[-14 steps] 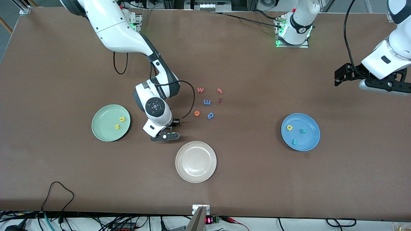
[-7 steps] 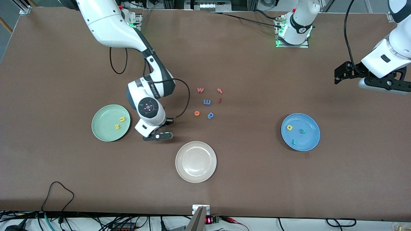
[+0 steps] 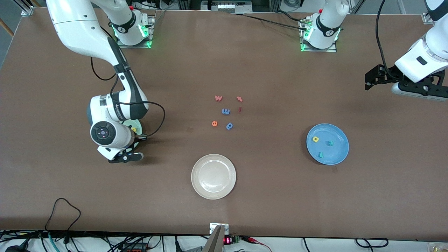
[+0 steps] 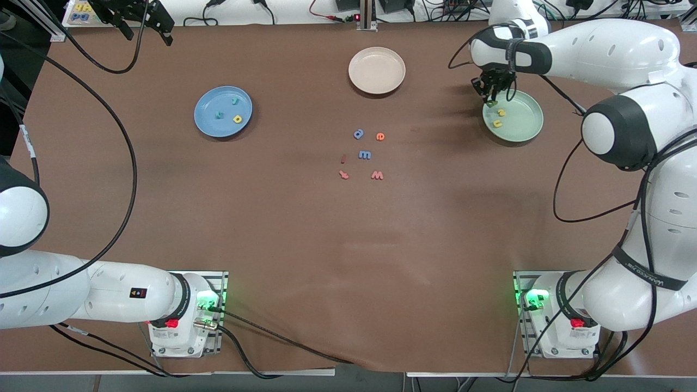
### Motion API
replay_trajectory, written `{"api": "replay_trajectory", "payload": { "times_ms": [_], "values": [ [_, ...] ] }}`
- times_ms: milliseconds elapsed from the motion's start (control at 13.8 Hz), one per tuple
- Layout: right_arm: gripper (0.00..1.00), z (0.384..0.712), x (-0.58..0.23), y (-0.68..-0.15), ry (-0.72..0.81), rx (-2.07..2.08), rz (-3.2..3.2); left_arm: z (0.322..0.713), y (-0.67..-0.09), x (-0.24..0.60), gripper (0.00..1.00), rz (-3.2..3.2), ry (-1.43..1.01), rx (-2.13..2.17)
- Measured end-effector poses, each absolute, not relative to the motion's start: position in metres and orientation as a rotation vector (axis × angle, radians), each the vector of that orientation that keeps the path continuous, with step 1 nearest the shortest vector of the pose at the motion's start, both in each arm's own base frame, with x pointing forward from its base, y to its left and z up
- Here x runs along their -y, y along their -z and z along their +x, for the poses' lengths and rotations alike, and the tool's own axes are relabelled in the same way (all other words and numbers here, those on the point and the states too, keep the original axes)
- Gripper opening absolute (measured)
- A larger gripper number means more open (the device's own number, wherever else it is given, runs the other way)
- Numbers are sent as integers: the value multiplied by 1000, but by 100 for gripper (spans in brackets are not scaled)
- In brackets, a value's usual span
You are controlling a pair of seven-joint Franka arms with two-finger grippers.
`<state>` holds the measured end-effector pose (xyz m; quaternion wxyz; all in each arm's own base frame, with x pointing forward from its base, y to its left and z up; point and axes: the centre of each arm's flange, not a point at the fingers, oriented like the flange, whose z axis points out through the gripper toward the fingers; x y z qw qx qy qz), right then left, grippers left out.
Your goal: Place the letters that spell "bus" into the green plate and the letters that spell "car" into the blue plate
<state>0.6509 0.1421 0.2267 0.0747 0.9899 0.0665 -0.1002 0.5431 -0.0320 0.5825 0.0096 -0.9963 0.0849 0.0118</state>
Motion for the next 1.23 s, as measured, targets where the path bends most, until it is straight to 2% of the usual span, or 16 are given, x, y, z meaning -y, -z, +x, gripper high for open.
{"api": "replay_trajectory", "payload": {
  "times_ms": [217,362,652,797,870,942,1014,1232],
  "values": [
    [22,638,-119,-219,296,-198,2959,543,-582,32,100,-3111,-42,-266],
    [15,630,-94,-218,288,-203,2961,543,-582,32,100,-3111,-43,-266],
    [17,618,-40,-213,228,-229,2990,543,-582,32,100,-3111,-44,-266],
    [29,616,-34,-208,206,-215,2996,543,-582,32,100,-3111,-44,-266],
    [42,619,-39,-214,181,-193,3001,543,-582,32,100,-3111,-44,-266],
    [49,622,-44,-223,161,-155,3006,543,-582,32,100,-3111,-44,-267],
    [63,627,-49,-239,146,-99,3008,543,-582,33,100,-3111,-44,-267],
    [93,643,-73,-314,124,3,3005,543,-582,33,100,-3111,-44,-267]
  ]
}}
